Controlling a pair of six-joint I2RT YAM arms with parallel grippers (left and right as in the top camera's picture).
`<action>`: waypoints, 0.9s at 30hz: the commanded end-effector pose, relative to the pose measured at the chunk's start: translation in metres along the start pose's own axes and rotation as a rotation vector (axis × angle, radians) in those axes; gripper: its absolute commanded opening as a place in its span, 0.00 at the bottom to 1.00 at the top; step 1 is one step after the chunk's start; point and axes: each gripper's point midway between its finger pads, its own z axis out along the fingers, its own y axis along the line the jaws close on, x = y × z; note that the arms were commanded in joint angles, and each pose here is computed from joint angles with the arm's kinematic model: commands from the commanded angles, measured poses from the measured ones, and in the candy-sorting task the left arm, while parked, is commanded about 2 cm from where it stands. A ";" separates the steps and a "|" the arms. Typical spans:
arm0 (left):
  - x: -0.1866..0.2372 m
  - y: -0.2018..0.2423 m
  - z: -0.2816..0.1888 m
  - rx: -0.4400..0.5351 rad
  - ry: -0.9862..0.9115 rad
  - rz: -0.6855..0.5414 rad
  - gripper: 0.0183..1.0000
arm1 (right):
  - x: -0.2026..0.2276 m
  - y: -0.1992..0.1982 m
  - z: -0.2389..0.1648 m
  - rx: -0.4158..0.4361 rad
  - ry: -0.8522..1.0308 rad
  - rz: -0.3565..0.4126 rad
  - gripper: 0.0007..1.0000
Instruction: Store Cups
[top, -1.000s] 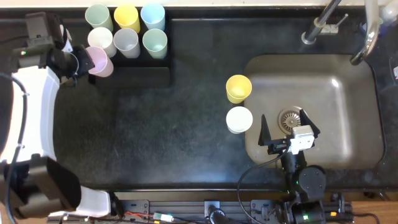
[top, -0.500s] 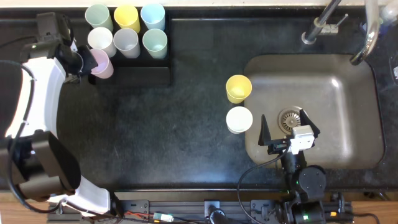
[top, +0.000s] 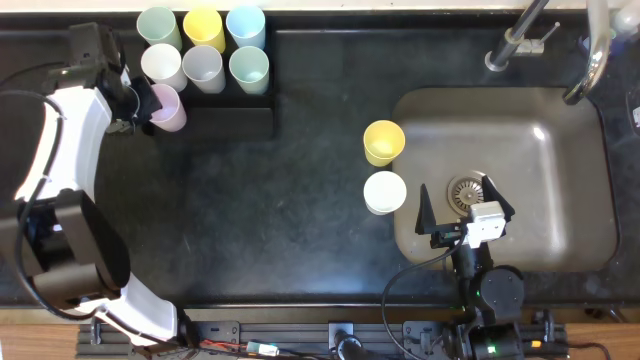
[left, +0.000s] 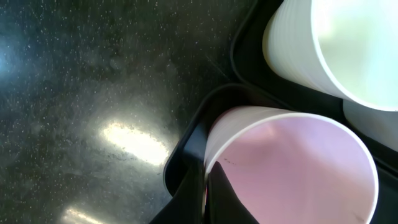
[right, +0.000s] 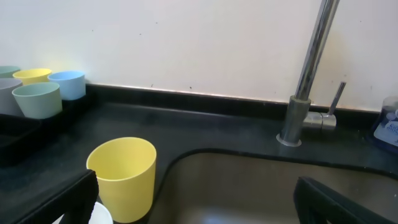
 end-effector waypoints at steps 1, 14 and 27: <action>-0.004 0.002 0.003 -0.008 -0.015 -0.013 0.06 | 0.003 -0.003 0.000 0.016 0.000 -0.003 1.00; -0.016 -0.001 -0.036 0.025 -0.104 -0.037 0.52 | 0.003 -0.003 0.000 0.016 0.000 -0.003 1.00; -0.004 -0.109 -0.218 0.134 -0.402 0.148 0.94 | 0.003 -0.003 0.000 0.016 0.000 -0.003 1.00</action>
